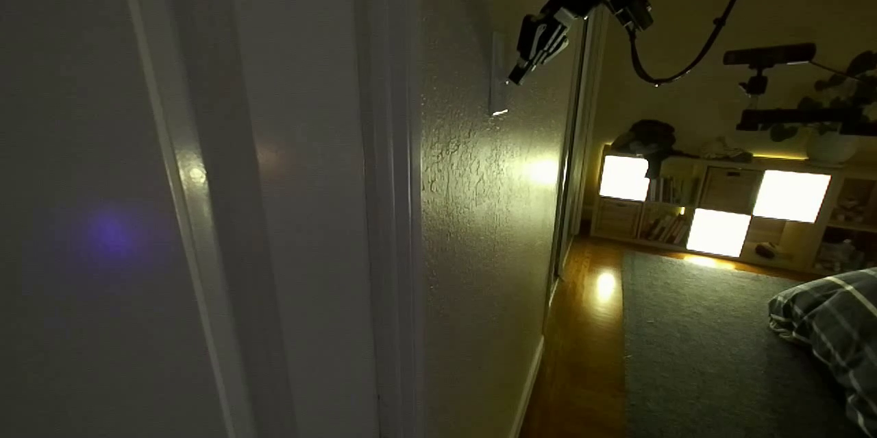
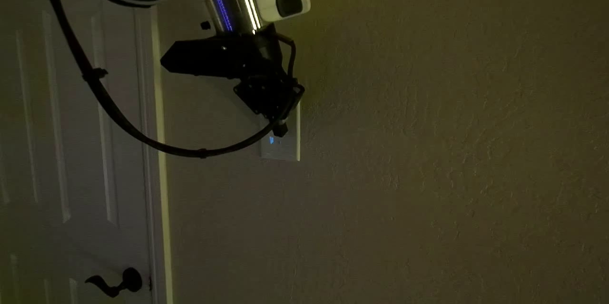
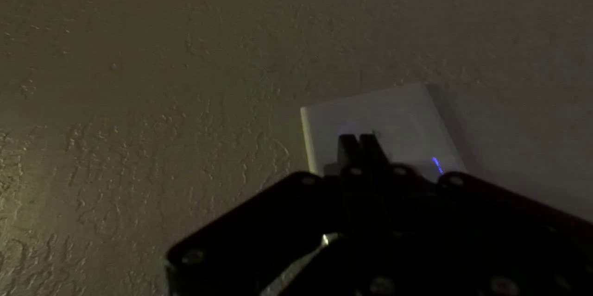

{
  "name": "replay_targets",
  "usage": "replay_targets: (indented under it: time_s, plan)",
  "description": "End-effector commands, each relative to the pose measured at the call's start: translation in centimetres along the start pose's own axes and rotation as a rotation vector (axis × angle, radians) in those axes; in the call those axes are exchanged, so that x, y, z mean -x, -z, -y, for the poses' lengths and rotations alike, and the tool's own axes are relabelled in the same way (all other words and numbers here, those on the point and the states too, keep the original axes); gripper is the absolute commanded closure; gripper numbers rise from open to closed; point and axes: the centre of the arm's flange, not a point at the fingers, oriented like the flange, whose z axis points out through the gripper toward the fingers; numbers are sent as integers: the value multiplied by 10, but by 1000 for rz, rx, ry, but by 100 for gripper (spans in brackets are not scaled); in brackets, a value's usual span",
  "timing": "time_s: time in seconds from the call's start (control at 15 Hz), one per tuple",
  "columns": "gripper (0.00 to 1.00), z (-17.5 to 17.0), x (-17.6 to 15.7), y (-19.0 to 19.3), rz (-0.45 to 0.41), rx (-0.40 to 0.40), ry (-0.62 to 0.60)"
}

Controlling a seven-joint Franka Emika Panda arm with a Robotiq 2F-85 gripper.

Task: Turn on the light switch, turn it off then turn it back on

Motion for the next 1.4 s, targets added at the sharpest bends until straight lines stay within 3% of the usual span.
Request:
replay_targets:
  time_s: [0.0, 0.6, 1.33]
  plan:
    - [94, -4, 11, 31, 5, 23, 5]
    - [95, -6, 36, 6, 172, -35, -24]
    - [95, -2, 11, -21, 103, -63, -21]
